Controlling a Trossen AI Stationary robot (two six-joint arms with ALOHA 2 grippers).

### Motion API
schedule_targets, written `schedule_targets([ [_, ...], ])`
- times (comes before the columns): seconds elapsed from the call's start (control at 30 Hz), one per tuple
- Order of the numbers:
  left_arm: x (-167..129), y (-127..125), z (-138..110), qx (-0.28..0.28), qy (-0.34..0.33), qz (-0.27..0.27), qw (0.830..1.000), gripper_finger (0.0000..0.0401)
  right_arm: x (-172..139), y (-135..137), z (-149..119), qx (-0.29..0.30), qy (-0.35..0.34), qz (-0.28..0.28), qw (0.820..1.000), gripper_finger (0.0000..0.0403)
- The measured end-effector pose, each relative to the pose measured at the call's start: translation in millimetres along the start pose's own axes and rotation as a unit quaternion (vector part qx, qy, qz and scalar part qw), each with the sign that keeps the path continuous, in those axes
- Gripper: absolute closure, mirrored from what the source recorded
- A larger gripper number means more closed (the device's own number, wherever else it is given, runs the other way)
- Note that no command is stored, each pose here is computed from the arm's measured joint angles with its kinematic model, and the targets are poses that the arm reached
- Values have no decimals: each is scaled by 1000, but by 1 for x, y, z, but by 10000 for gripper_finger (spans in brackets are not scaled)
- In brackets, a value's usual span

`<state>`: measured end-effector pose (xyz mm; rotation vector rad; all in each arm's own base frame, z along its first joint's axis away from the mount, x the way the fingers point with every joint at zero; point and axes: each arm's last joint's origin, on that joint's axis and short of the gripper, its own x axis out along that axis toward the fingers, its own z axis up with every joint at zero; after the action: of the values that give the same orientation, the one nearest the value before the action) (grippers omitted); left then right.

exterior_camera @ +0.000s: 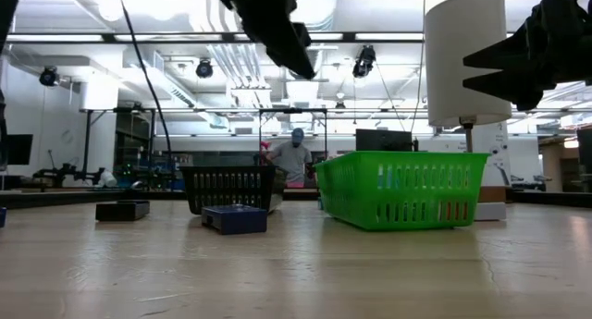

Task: Pick & Place Office items
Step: Put the violet charger adapter into the green bin

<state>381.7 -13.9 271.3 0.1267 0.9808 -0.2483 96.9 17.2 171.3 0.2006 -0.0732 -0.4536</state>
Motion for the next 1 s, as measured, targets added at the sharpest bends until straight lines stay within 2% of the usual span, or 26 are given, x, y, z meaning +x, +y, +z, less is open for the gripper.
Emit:
schedule_targets([
  [0.17, -13, -19, -6, 35, -14, -12, 999, 231, 0, 0, 0, 0, 0, 0, 1000, 87],
  [0.37, -4, -34, -21, 68, -60, -14, 996, 229, 0, 0, 0, -1, 1, 0, 1000, 91],
  [0.53, 4, -36, -42, 65, -45, -18, 997, 231, 0, 0, 0, -1, 1, 0, 1000, 97],
  [0.63, 7, -37, -51, 33, -52, -18, 998, 229, 0, 0, 0, -1, 1, 0, 1000, 95],
  [0.8, 4, -38, -59, -59, -80, -13, 995, 231, 0, 0, 0, -1, 1, 0, 1000, 88],
  [1.0, -5, -38, -71, -153, -89, 41, 983, 230, 0, 0, 0, -1, 1, 0, 1000, 83],
])
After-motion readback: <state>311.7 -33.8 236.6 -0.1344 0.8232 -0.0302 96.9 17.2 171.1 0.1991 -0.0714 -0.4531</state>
